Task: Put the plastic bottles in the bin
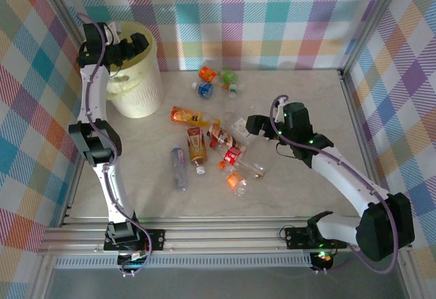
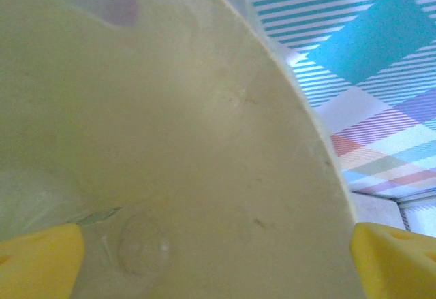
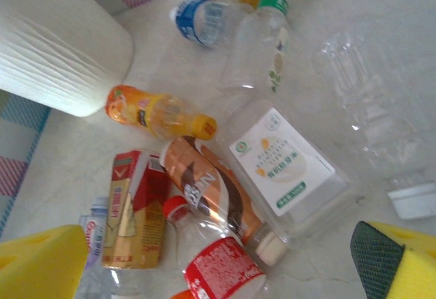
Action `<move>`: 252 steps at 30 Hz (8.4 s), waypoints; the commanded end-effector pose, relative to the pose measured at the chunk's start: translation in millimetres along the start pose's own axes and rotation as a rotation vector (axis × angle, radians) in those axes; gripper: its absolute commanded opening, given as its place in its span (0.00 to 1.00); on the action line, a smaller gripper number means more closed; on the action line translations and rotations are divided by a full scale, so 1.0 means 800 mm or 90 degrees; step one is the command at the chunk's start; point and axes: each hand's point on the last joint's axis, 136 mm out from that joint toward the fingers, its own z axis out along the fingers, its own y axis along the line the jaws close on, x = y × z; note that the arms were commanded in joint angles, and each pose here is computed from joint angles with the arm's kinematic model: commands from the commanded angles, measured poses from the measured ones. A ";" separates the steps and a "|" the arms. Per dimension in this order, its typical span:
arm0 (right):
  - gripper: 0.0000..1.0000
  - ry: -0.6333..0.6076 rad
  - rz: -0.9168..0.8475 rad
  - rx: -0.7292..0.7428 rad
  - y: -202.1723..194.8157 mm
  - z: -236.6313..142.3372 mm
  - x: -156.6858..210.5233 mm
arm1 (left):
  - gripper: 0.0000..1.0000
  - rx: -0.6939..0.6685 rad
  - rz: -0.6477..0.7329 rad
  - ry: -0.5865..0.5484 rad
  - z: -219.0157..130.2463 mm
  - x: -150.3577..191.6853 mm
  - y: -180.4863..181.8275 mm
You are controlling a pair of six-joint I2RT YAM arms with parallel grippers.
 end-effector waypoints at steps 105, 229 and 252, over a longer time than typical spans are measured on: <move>0.52 -0.051 -0.247 -0.416 0.279 0.009 0.087 | 0.93 0.447 0.022 0.199 -0.231 0.373 -0.287; 1.00 -0.221 -0.207 -0.038 0.125 -0.054 0.019 | 0.91 -0.599 0.102 -0.309 -0.138 -0.109 0.073; 1.00 -0.229 -0.165 -0.005 0.103 -0.037 0.027 | 1.00 -0.151 0.024 -0.258 -0.223 -0.002 -0.134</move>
